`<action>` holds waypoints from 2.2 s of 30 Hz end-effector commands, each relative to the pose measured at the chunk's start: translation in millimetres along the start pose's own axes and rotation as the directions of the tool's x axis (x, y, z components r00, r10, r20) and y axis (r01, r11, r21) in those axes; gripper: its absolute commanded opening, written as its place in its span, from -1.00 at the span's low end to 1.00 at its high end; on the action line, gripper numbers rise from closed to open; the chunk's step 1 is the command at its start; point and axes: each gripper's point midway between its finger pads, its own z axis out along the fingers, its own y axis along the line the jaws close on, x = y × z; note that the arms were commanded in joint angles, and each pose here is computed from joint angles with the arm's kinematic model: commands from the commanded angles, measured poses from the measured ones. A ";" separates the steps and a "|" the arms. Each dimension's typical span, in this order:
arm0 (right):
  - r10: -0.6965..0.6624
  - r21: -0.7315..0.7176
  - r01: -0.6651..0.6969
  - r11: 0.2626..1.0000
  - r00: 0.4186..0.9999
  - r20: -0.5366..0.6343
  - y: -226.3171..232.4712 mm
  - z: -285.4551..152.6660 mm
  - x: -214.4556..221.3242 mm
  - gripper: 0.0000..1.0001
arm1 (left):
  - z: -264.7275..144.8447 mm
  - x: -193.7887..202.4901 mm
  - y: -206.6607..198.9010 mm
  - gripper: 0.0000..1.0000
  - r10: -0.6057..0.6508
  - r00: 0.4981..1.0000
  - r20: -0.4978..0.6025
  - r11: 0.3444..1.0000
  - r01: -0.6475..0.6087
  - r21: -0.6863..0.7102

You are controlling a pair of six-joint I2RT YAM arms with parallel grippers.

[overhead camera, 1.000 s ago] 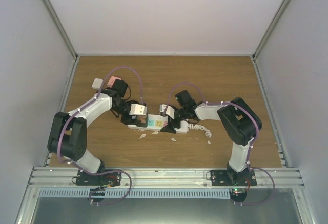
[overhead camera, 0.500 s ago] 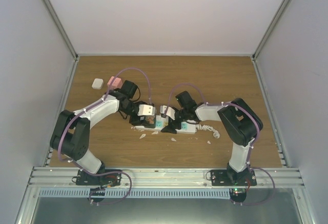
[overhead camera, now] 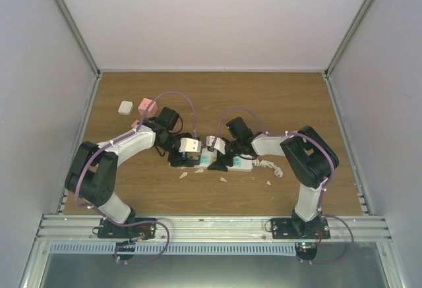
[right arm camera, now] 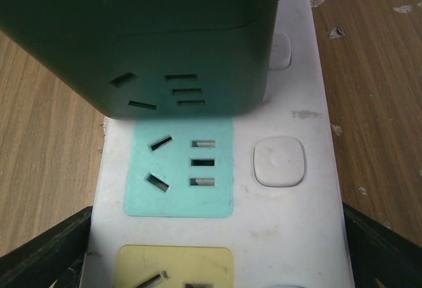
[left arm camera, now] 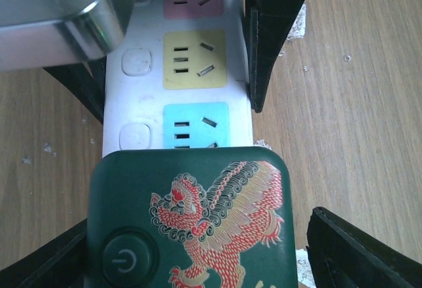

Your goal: Pull the plug off the socket

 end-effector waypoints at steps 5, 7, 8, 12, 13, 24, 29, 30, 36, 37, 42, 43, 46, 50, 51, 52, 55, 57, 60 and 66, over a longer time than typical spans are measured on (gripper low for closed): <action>-0.061 -0.008 0.061 0.998 0.998 0.034 6.6 -3.7 -11.3 0.08 | -5.3 -15.2 5.3 0.28 0.034 0.999 0.039 0.998 -0.032 -0.051; -0.063 -0.014 0.063 0.998 0.998 0.033 7.7 -3.1 -11.0 0.04 | -10.2 -22.7 5.4 0.17 0.036 0.997 0.067 0.998 -0.033 -0.051; -0.061 -0.017 0.062 0.998 0.998 0.031 8.3 -2.8 -10.0 0.03 | -12.5 -27.0 5.2 0.11 0.035 0.996 0.083 0.998 -0.031 -0.048; -0.060 -0.024 0.061 0.998 0.998 0.026 8.9 -1.3 -8.1 -0.04 | -21.4 -42.8 8.8 -0.05 0.014 0.990 0.143 0.999 -0.009 -0.034; -0.059 -0.023 0.059 0.998 0.998 0.024 8.5 -1.1 -7.5 -0.06 | -23.2 -45.4 9.8 -0.08 0.006 0.988 0.153 1.000 -0.002 -0.029; -0.058 -0.021 0.058 0.998 0.998 0.021 7.9 0.4 -5.0 -0.29 | -37.5 -59.5 10.5 -0.25 -0.013 0.972 0.237 1.000 0.011 0.012; -0.048 -0.025 0.048 0.999 0.999 0.016 7.5 1.6 -4.1 -0.33 | -32.1 -49.2 5.5 -0.31 0.059 0.980 0.188 0.998 -0.055 -0.029; -0.045 -0.027 0.045 0.999 0.999 0.015 7.7 2.1 -3.5 -0.34 | -31.0 -46.9 4.8 -0.32 0.073 0.982 0.175 0.997 -0.067 -0.040; -0.023 -0.036 0.023 0.999 1.000 0.009 7.0 5.0 -1.4 -0.38 | -20.9 -40.1 -2.9 -0.36 0.125 0.984 0.128 0.991 -0.118 -0.059; -0.020 -0.036 0.020 0.999 1.000 0.007 6.7 5.4 -1.1 -0.38 | -19.2 -38.3 -4.0 -0.36 0.132 0.984 0.120 0.990 -0.125 -0.062; -0.003 -0.029 0.003 1.000 1.000 -0.004 3.5 7.7 0.6 -0.40 | -16.1 -31.6 -3.1 -0.39 0.167 0.982 0.083 0.982 -0.158 -0.105; 0.000 -0.026 0.000 1.000 1.000 -0.006 2.3 8.0 0.9 -0.40 | -17.1 -32.6 -2.7 -0.40 0.175 0.981 0.085 0.980 -0.165 -0.115; 0.003 -0.020 -0.004 1.000 1.000 -0.009 0.7 8.7 1.1 -0.40 | -21.8 -38.8 -2.3 -0.39 0.147 0.982 0.122 0.986 -0.135 -0.101; 0.005 -0.017 -0.005 1.000 1.000 -0.011 0.0 9.2 1.4 -0.41 | -32.6 -50.3 0.1 -0.39 0.062 0.977 0.204 0.998 -0.057 -0.031; 0.006 -0.015 -0.007 1.000 1.000 -0.012 -0.6 9.0 1.6 -0.41 | -35.2 -52.2 1.6 -0.38 0.046 0.975 0.219 0.999 -0.042 -0.019; 0.007 -0.015 -0.007 1.000 1.000 -0.013 -0.8 9.1 1.8 -0.41 | -36.9 -52.5 3.4 -0.39 0.029 0.973 0.228 1.000 -0.028 -0.010; 0.010 -0.018 -0.010 1.000 1.000 -0.015 -0.5 10.0 2.2 -0.42 | -41.1 -53.2 5.8 -0.39 0.017 0.970 0.242 1.000 -0.016 -0.009; 0.012 -0.018 -0.012 1.000 1.000 -0.015 -1.0 10.4 1.9 -0.43 | -43.4 -54.5 5.3 -0.39 0.038 0.968 0.247 0.999 -0.033 -0.026; 0.017 -0.022 -0.017 1.000 1.000 -0.018 -0.8 11.1 2.8 -0.43 | -44.3 -55.5 2.0 -0.39 0.061 0.967 0.247 0.998 -0.054 -0.035; 0.019 -0.024 -0.019 1.000 1.000 -0.019 -0.8 11.5 3.1 -0.43 | -44.6 -43.8 -0.1 -0.39 0.051 0.980 0.193 0.998 -0.042 -0.048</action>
